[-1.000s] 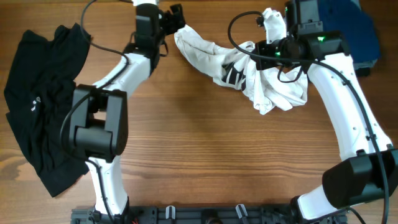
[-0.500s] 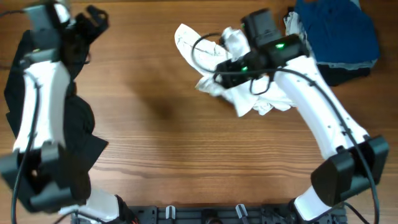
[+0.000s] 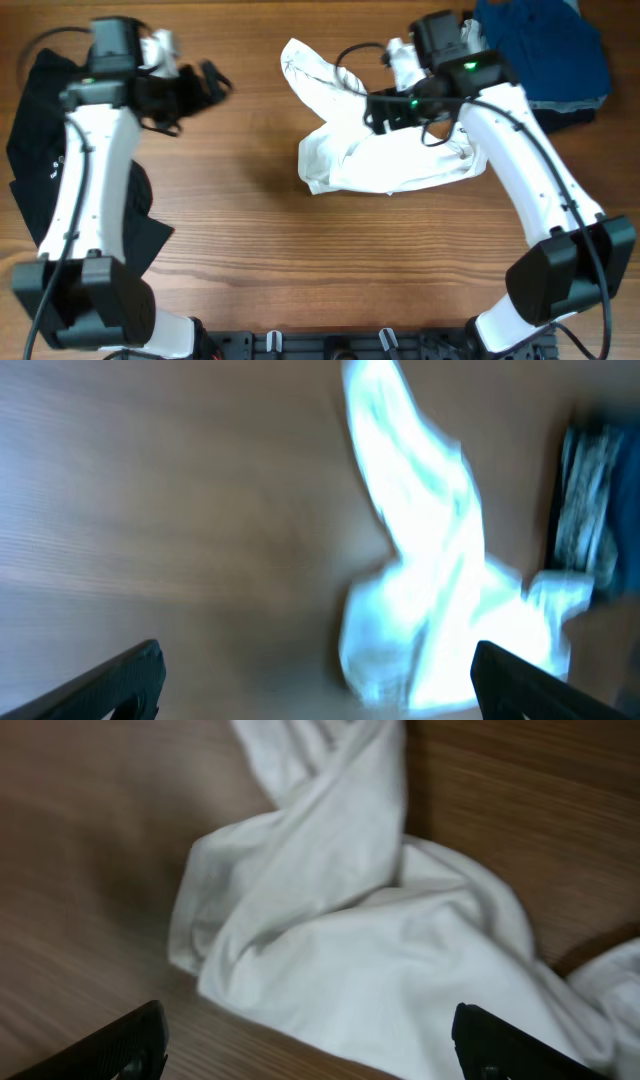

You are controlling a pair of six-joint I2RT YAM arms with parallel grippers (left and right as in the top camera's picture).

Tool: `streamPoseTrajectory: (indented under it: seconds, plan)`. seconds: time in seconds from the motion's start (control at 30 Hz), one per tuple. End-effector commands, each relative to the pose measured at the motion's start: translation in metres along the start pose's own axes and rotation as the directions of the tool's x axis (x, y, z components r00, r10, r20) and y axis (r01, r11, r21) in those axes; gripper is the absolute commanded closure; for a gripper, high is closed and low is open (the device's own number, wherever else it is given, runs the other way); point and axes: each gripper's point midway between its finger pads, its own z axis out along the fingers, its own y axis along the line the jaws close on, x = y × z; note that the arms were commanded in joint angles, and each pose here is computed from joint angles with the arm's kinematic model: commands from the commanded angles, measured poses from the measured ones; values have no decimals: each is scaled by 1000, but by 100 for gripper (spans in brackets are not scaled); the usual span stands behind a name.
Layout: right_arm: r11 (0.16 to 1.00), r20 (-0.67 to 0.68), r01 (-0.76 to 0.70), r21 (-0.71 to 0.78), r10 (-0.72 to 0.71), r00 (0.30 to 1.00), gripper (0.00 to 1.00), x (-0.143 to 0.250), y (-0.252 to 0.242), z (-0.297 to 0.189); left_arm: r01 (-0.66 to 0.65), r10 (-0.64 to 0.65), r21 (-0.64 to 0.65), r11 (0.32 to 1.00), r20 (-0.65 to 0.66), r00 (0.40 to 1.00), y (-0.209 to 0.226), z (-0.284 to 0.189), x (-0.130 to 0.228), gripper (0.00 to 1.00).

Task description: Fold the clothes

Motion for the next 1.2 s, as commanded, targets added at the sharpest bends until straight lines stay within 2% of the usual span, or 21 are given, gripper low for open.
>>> streamPoseTrajectory:
  seconds: [0.0,0.1,0.27,0.43,0.57,0.67,0.73,0.9,1.03,1.17]
  plan:
    - [996,36,-81,22,81,996,9,-6,-26,-9,-153,154,19,988,-163,975,-34,33,46,8]
    - [993,51,-113,25,111,992,9,-8,-39,-12,-147,144,9,989,-263,954,-48,61,80,14]
    - [991,55,-130,31,128,990,9,-8,-47,-14,-136,90,-109,985,-349,933,-48,110,130,15]
    - [991,55,-130,32,128,990,9,-8,-47,-14,-229,169,-116,967,-384,908,-64,146,165,21]
    - [992,42,-122,34,121,992,9,-5,-47,-14,-237,138,-226,945,-382,914,-53,155,175,23]
    - [992,37,-124,37,123,992,9,-4,-48,-14,-212,101,-252,944,-389,916,-47,160,178,26]
    - [992,38,-124,37,122,992,9,-4,-48,-14,-193,80,-263,945,-387,919,-46,162,179,31]
    - [992,41,-123,37,121,992,8,-5,-48,-14,-130,20,-282,951,-361,932,-46,165,178,54]
    - [992,45,-118,36,116,992,8,-6,-48,-14,-50,-45,-284,958,-317,947,-42,177,181,62]
    - [993,49,-110,37,108,993,7,-7,-48,-14,-21,-52,-225,974,-313,948,-45,188,188,66]
